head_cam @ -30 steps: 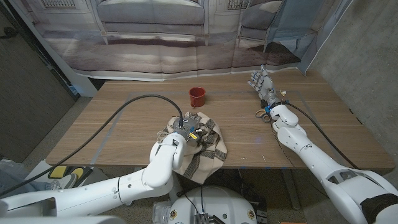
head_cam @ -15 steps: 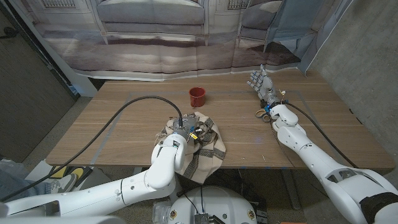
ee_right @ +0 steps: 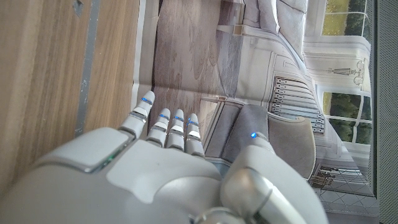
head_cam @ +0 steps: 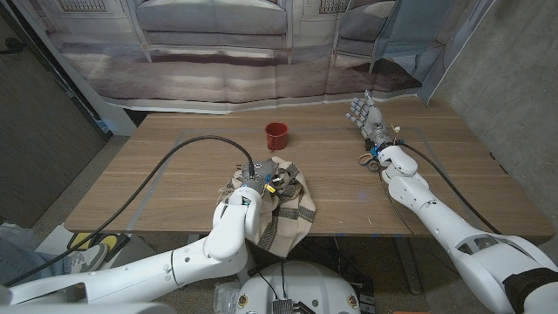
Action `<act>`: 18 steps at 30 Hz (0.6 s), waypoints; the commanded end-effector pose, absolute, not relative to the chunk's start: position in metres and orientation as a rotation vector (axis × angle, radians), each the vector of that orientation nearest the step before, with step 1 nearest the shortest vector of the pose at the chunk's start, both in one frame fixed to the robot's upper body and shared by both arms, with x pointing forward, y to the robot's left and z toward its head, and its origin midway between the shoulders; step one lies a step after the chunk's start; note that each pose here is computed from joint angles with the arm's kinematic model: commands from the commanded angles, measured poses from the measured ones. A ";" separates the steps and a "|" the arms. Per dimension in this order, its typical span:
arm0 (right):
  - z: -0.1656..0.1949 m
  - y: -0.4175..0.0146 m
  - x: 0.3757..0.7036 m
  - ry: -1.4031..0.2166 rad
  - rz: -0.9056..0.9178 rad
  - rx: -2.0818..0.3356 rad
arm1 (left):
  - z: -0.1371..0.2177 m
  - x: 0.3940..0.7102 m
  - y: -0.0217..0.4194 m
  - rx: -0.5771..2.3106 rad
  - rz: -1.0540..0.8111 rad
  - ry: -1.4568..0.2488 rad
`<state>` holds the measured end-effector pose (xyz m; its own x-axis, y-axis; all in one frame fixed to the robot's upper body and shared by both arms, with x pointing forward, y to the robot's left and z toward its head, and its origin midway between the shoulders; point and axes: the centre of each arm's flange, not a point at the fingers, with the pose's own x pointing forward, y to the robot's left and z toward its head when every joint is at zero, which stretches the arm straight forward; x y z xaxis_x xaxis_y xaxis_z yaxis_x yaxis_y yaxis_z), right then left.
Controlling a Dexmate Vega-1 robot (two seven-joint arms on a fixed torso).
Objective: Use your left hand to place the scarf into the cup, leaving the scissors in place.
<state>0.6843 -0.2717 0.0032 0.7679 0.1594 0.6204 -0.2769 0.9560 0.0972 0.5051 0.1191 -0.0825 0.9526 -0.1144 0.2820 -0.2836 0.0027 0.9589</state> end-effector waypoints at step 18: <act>0.004 -0.269 0.680 -0.663 0.238 0.185 | -0.073 0.503 0.130 1.459 0.142 -0.412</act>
<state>0.6817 -0.2701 0.0048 0.7633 0.1591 0.6261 -0.2785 0.9555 0.0967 0.5043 0.1264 -0.0807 0.9294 -0.1532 0.3357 -0.3251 0.0900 0.9414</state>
